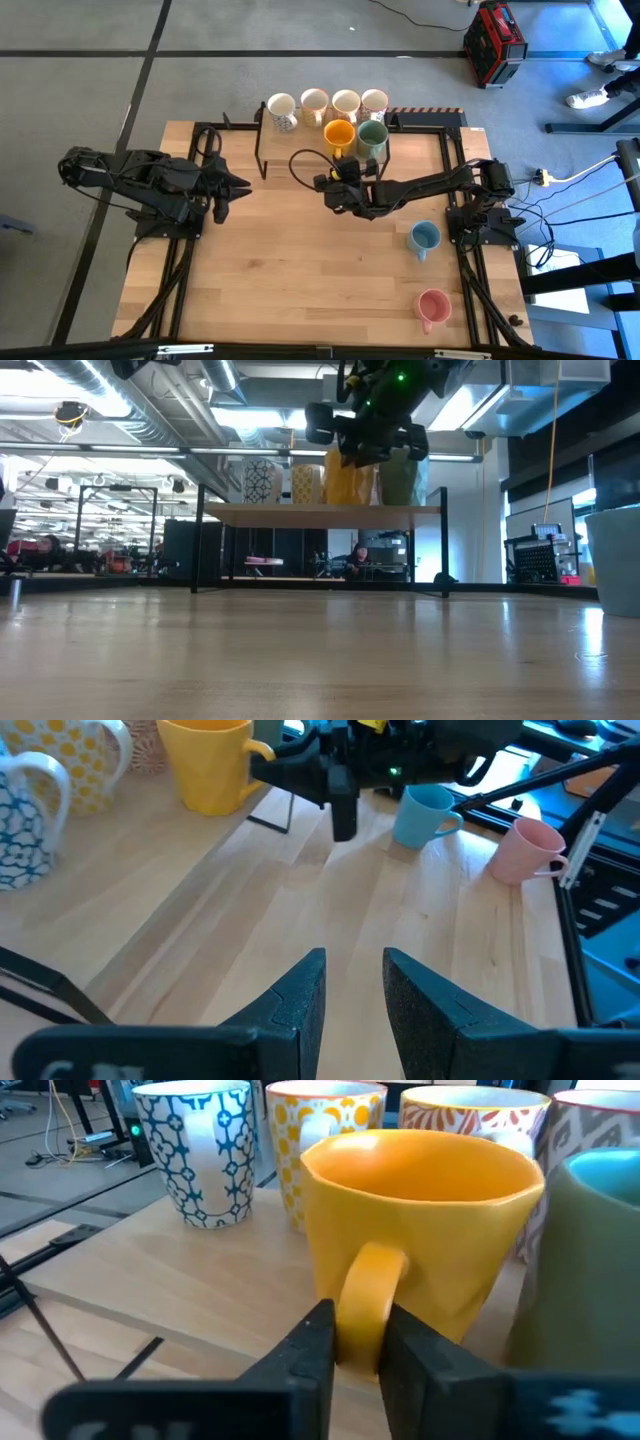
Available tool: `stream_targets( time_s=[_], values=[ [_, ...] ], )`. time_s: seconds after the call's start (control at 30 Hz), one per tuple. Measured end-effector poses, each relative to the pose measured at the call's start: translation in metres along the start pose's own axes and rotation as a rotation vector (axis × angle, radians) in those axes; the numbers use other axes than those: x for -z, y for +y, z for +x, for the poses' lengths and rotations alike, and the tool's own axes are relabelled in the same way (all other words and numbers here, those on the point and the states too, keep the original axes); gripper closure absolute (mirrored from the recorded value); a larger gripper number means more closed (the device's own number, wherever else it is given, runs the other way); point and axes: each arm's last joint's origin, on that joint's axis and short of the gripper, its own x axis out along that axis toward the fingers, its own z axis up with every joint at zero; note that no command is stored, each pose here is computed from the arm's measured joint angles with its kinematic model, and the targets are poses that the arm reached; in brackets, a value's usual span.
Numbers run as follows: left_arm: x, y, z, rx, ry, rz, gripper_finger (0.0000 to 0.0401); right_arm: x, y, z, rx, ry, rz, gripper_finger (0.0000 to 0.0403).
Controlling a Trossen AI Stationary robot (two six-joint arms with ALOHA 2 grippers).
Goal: Place coffee mugs
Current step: Put the yellow mug on the shelf, then put the blue mug on the shelf
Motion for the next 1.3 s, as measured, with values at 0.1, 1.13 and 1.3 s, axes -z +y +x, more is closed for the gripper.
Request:
stream_targets(
  time_s=[0.1,1.13,1.3],
  values=[
    [0.0,-0.001,0.0,0.023,0.011,0.0,0.0305,0.0,0.0,0.0,0.008,-0.006,0.0,0.0323],
    [0.0,-0.002,0.0,0.049,0.017,0.049,0.0305,-0.026,0.006,-0.003,-0.016,0.045,-0.095,0.0244],
    [0.0,-0.002,0.0,0.051,0.014,0.047,0.0305,-0.035,0.003,-0.008,-0.029,0.039,-0.072,0.0244]
  ],
)
